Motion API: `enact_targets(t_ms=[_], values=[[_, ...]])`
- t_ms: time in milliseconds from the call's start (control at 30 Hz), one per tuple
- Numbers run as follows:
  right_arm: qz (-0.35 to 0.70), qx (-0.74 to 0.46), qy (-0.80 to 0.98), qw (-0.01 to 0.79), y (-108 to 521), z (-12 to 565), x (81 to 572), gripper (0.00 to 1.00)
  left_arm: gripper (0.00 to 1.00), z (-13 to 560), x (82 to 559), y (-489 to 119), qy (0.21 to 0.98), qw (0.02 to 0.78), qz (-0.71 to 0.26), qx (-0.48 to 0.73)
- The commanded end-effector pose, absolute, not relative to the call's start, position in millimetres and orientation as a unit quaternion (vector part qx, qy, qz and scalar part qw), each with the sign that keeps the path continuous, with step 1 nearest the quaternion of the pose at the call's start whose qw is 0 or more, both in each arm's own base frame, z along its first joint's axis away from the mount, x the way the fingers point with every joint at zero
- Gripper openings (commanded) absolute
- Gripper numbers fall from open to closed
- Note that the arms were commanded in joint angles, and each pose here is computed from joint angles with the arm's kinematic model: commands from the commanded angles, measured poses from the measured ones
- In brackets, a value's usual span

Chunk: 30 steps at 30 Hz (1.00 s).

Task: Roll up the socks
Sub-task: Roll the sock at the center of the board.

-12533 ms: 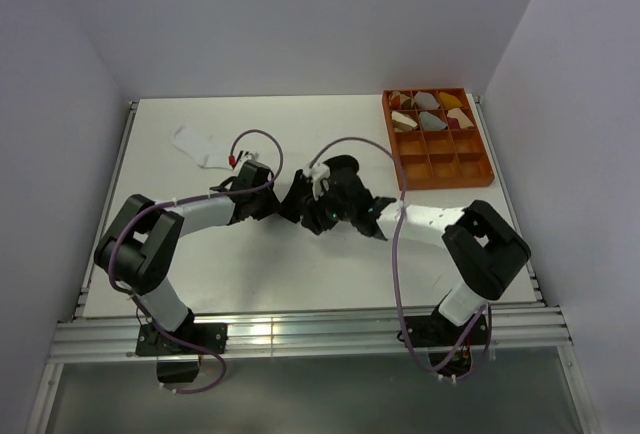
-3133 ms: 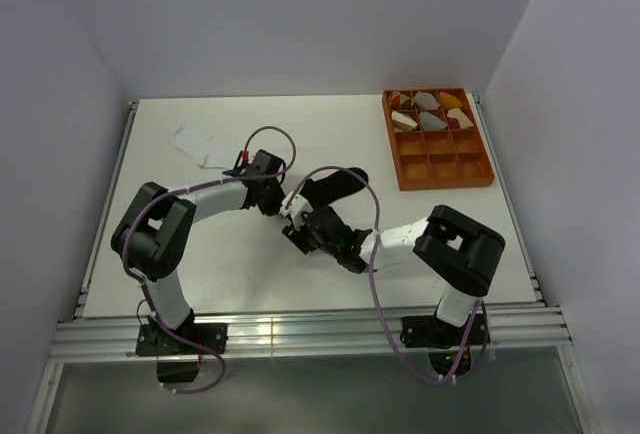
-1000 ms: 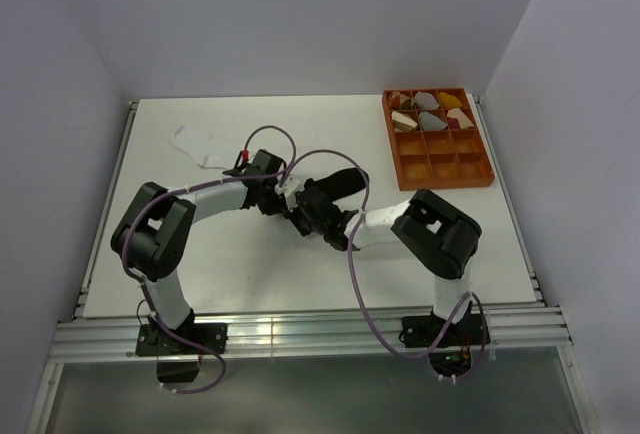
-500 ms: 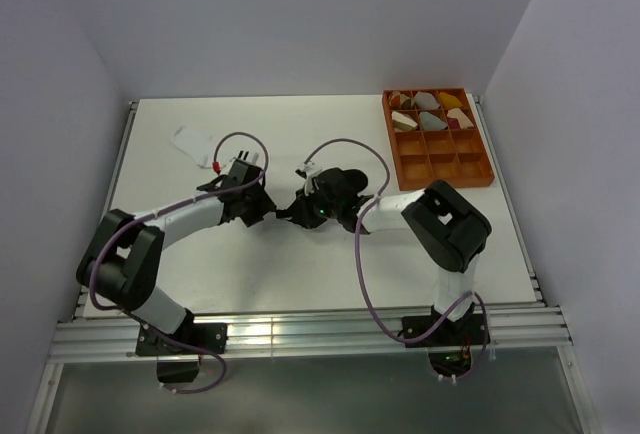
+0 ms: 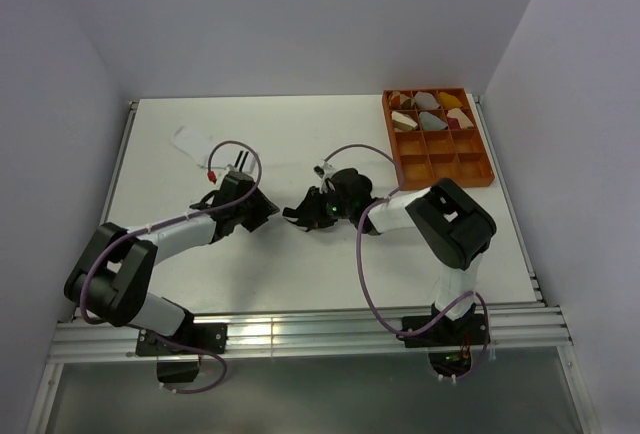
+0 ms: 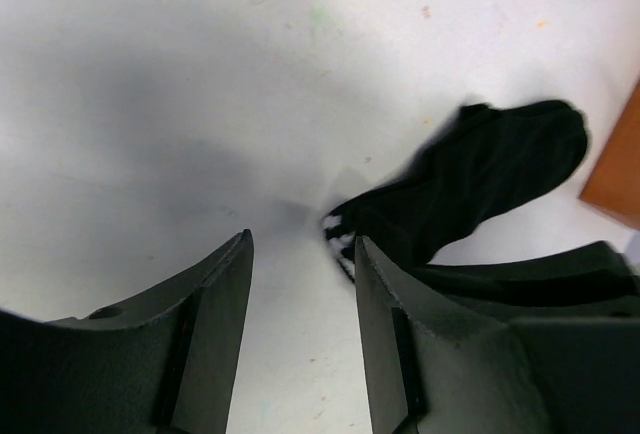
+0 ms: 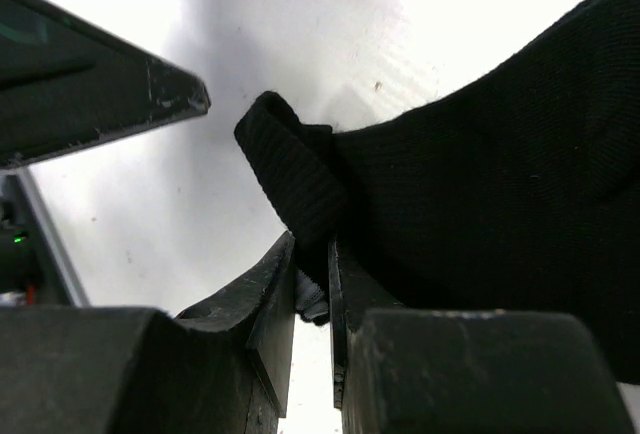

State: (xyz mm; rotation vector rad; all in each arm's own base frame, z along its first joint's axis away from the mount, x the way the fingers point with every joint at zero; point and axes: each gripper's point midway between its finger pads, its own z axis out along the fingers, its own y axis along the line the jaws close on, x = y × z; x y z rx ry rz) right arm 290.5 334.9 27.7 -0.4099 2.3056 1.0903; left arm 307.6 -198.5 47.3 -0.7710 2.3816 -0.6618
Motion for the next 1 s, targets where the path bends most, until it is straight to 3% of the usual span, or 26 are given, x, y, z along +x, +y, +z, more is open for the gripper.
enact_targets(t_ms=[0, 967], values=[[0.426, -0.139, 0.855, 0.264, 336.6, 28.3, 286.7, 0.0, 0.5, 74.9, 323.9, -217.1, 0.854, 0.302, -0.309, -0.29], [0.394, -0.128, 0.863, 0.29, 327.2, 21.4, 295.8, 0.0, 0.45, 16.0, 291.3, -242.2, 0.915, 0.207, -0.237, -0.253]])
